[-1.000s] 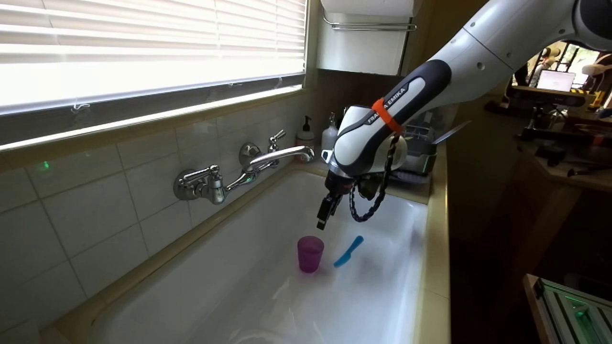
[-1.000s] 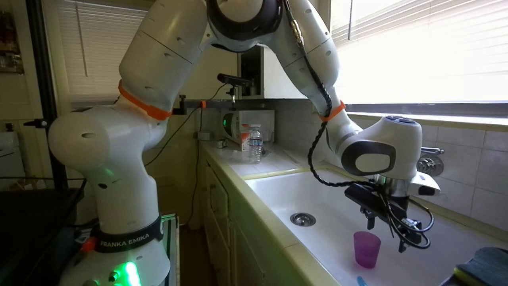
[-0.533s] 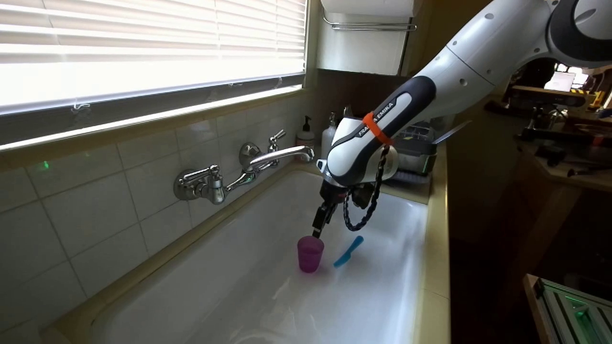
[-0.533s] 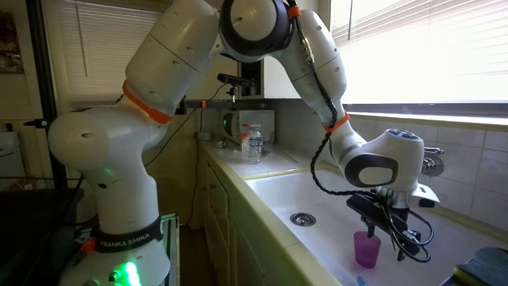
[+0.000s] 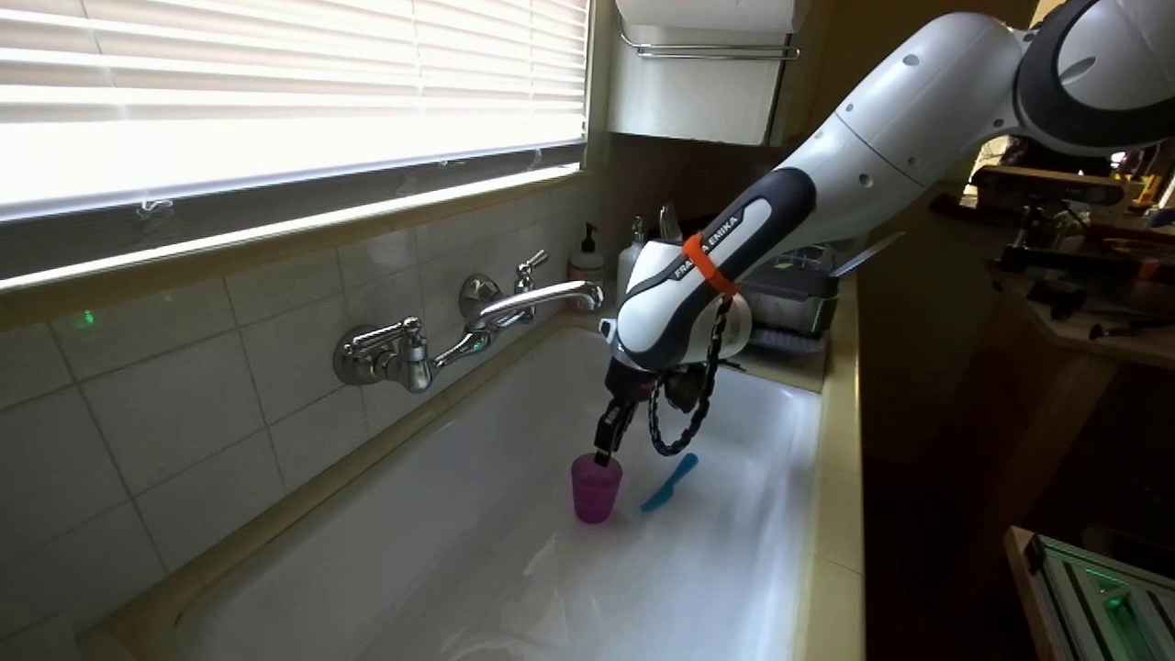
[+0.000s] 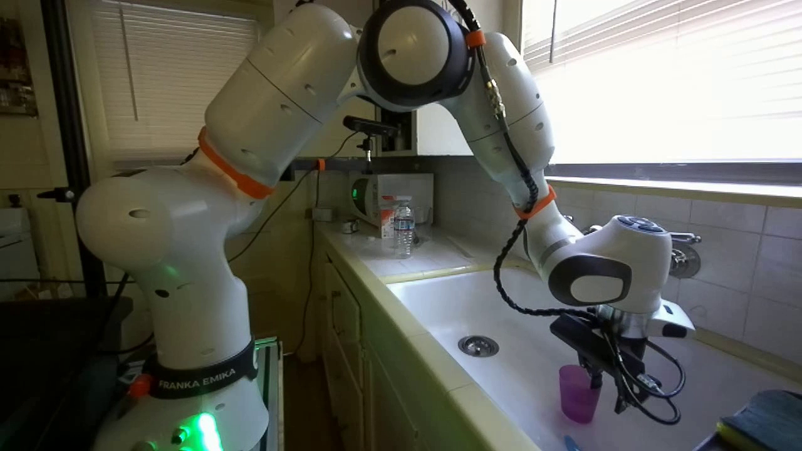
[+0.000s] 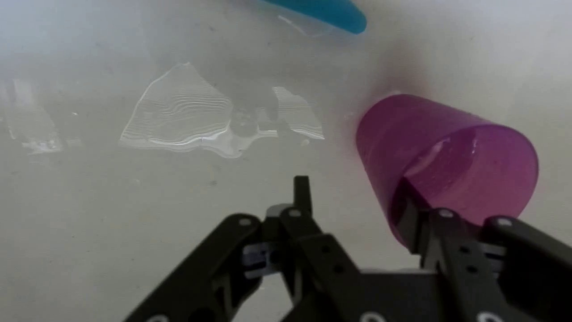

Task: Open the tap using the faucet handle on the left, let water drop into the purple cup, close the tap and pour the contents of the paper cup into the sink

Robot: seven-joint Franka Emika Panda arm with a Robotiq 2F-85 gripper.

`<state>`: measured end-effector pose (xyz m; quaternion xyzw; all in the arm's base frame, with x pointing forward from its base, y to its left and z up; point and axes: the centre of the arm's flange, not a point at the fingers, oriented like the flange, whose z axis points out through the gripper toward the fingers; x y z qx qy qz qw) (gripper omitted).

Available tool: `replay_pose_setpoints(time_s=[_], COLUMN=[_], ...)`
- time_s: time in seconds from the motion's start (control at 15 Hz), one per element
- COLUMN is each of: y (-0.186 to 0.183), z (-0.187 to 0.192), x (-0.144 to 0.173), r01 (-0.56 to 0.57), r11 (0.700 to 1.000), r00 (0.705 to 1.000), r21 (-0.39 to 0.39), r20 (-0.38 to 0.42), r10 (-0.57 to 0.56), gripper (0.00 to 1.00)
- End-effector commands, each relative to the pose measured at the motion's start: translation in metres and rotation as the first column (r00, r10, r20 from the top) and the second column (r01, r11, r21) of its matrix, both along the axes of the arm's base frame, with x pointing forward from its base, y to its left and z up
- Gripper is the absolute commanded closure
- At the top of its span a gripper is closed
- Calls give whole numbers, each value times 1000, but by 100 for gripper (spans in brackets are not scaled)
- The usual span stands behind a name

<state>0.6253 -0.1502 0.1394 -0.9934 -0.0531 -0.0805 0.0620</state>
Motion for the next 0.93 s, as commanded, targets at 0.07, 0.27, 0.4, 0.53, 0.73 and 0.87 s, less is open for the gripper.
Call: replay_pose_setpoints(time_s=[0.07,0.27,0.4,0.53,0.73,0.87], y=[1,0,-1,-2,-3,-4], z=[-13,-14,-13,-13,-13,-11], x=[10,13,14,14,14,14], r01=[-1,-4,-4,-5,-6,-9], r11=[1000,1000,1000,1000,1000,1000], r00=[1000,1000,1000,1000,1000,1000], r21=[-10,-9,-9,-10,-11,-11], r20=[6,5,7,6,5,5], r10=[1,4,4,5,6,9], gripper=[19,50,56,73,96,100])
